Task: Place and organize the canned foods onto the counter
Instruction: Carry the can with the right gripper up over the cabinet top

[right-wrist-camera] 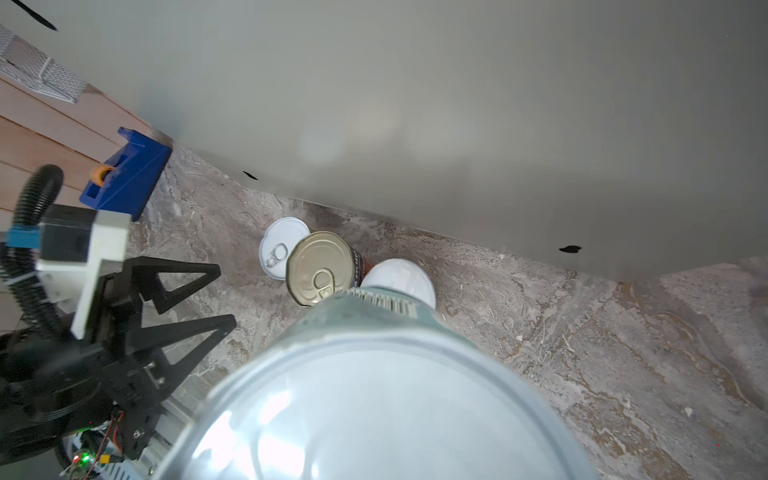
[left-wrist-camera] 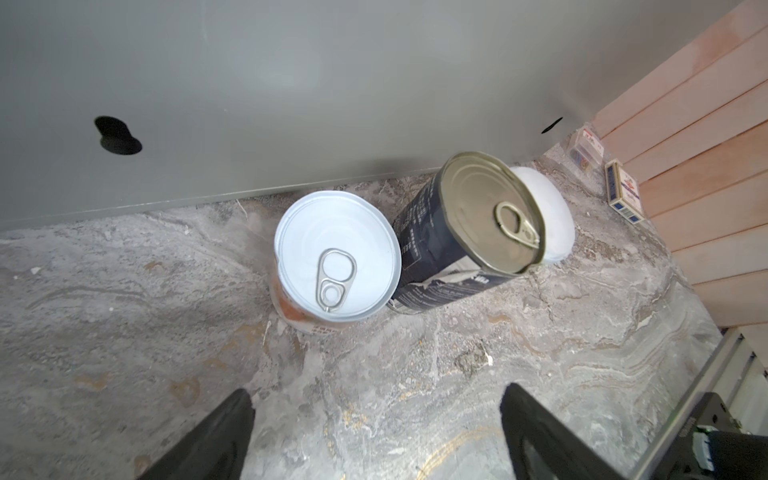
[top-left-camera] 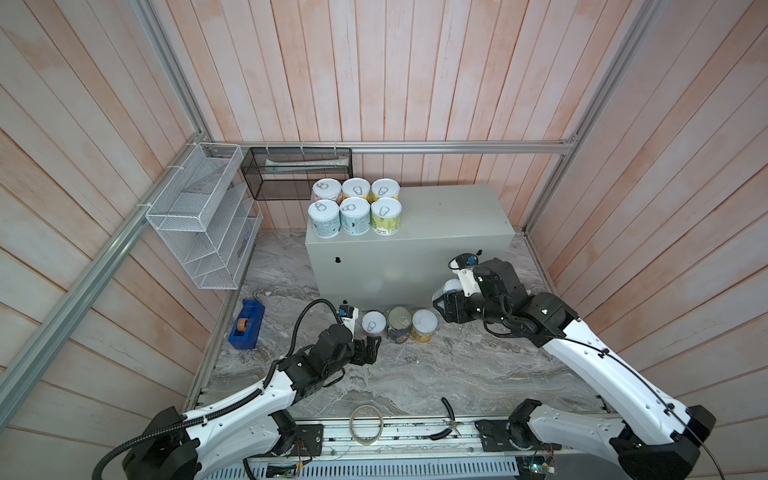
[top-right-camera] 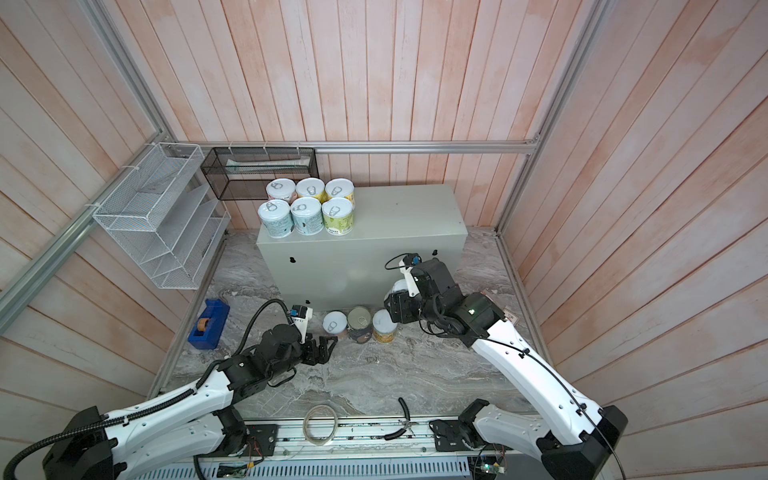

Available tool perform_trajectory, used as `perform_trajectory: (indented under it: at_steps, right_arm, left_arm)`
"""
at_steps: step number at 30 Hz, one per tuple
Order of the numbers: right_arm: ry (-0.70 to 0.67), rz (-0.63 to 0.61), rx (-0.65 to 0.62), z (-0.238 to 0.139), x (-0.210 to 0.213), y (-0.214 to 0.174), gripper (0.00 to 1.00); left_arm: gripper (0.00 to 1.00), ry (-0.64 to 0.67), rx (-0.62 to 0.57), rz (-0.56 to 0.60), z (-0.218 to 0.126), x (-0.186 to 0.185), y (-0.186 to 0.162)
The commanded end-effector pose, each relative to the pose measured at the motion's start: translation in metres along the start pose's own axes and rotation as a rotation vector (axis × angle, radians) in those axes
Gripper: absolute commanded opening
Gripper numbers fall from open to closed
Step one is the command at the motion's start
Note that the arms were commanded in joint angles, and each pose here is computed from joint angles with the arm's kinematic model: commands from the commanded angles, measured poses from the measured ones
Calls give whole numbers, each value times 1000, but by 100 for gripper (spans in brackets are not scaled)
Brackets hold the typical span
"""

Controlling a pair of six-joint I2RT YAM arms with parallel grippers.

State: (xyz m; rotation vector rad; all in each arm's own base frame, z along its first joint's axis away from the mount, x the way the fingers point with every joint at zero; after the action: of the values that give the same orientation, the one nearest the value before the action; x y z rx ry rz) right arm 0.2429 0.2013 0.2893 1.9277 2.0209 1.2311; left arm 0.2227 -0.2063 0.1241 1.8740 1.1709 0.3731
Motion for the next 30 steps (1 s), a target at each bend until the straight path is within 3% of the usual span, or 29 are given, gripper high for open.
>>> perform_trajectory:
  at_steps: [1,7,15,30]
  right_arm:
    - [8,-35,-50,-22,16,23,0]
    - [19,-68,-140,-38,37,60,0]
    - [-62,-109,-247,-52,60,124,0]
    - [-69,-132,-304,-16,85,191,0]
  left_arm:
    - [95,-10,2,16,-11,-4,14]
    - [95,-2,12,48,-17,-5,24]
    - [95,-43,1,40,-11,-8,30]
    - [95,-59,3,37,-6,-1,39]
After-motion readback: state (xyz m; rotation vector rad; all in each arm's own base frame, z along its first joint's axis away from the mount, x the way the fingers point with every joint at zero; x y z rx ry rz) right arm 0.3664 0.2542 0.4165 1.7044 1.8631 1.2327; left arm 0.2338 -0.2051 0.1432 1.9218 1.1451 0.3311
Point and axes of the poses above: each gripper's point midway between its finger pads, its own z axis out along the fingers, its own x axis along the line the jaws close on, y = z × x, the point moved 1 cm from there along -z, back along the fingers, and after that the axes turned 15 degrees about z, right-handed, at the moved point
